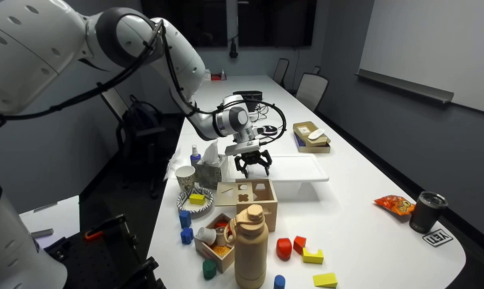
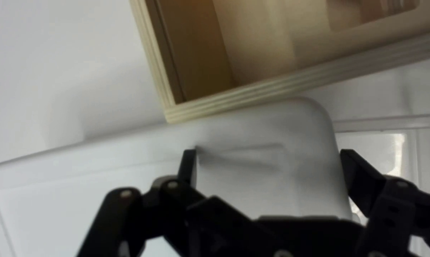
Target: Partially push the lid off of the storage bin
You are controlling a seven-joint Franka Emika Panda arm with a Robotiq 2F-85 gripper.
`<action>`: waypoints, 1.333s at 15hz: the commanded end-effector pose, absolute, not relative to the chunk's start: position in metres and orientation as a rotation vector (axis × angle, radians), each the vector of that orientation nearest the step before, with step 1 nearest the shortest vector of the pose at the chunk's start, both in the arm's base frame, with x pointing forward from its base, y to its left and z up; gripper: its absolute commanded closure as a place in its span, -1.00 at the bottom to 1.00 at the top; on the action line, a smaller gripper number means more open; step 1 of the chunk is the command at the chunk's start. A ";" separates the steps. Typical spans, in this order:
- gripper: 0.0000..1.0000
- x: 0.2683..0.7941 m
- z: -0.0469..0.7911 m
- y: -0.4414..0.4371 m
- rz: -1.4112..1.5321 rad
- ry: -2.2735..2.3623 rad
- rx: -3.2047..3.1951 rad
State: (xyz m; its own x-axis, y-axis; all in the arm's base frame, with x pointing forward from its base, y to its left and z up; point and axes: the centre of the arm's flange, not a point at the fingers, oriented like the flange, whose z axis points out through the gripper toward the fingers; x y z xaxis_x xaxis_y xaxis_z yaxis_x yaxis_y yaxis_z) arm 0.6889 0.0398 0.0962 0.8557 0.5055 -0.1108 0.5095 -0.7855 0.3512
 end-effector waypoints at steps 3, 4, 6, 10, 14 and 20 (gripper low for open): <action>-1.00 0.695 0.104 0.020 0.023 0.640 2.666; -1.00 0.696 0.105 0.017 0.026 0.621 2.669; -1.00 0.699 0.105 0.011 0.030 0.579 2.676; -1.00 0.703 0.106 0.001 0.045 0.504 2.685; -1.00 0.706 0.106 -0.005 0.055 0.431 2.701; -1.00 0.702 0.114 0.002 -0.044 0.339 2.775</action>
